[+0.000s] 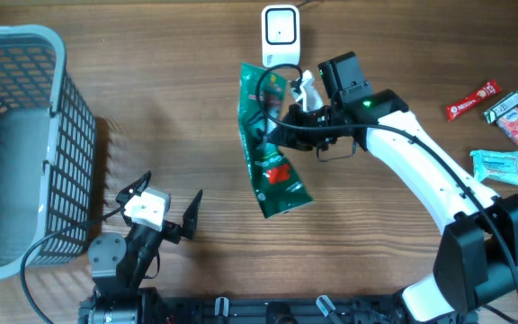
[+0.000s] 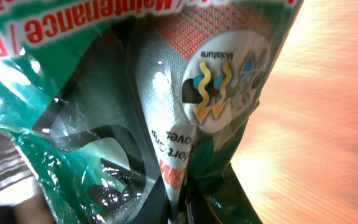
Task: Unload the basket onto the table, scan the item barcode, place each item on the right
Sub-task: 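Hold the gloves bag up to the scanner, then carry the gloves bag right and drop it at the table edge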
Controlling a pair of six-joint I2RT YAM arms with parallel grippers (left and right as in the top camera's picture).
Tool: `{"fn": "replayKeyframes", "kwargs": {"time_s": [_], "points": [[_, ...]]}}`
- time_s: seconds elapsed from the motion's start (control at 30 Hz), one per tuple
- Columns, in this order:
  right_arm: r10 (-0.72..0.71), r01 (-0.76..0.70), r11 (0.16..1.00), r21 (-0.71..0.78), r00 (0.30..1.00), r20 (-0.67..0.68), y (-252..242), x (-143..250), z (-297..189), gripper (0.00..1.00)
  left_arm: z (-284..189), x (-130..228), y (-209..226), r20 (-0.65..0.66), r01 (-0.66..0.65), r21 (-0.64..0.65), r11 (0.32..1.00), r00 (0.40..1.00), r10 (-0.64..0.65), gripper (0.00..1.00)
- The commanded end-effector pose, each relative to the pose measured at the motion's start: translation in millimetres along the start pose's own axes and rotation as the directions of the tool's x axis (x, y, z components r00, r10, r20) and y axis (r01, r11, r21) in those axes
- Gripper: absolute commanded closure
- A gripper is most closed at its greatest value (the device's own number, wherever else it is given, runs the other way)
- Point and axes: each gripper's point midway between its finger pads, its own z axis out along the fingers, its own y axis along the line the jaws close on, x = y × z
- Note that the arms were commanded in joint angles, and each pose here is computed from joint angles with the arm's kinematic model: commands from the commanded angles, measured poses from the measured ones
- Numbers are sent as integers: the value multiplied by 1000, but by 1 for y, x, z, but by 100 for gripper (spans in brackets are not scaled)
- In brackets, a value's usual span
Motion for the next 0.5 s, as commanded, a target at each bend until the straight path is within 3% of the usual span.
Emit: {"fn": "replayKeyframes", "kwargs": {"time_s": [0.0, 0.13, 0.27, 0.47], "points": [[-170, 82, 921, 381, 964, 205, -44, -54, -34, 95, 0, 1, -2, 0, 9, 10, 1000, 1000, -9, 0], [-204, 85, 905, 416, 946, 251, -42, -79, -37, 95, 0, 1, -2, 0, 9, 10, 1000, 1000, -9, 0], [-229, 84, 870, 485, 941, 249, -48, -127, -22, 95, 0, 1, -2, 0, 9, 10, 1000, 1000, -9, 0], [-143, -15, 826, 563, 961, 236, -86, -191, -3, 95, 0, 1, -2, 0, 9, 10, 1000, 1000, -9, 0]]}}
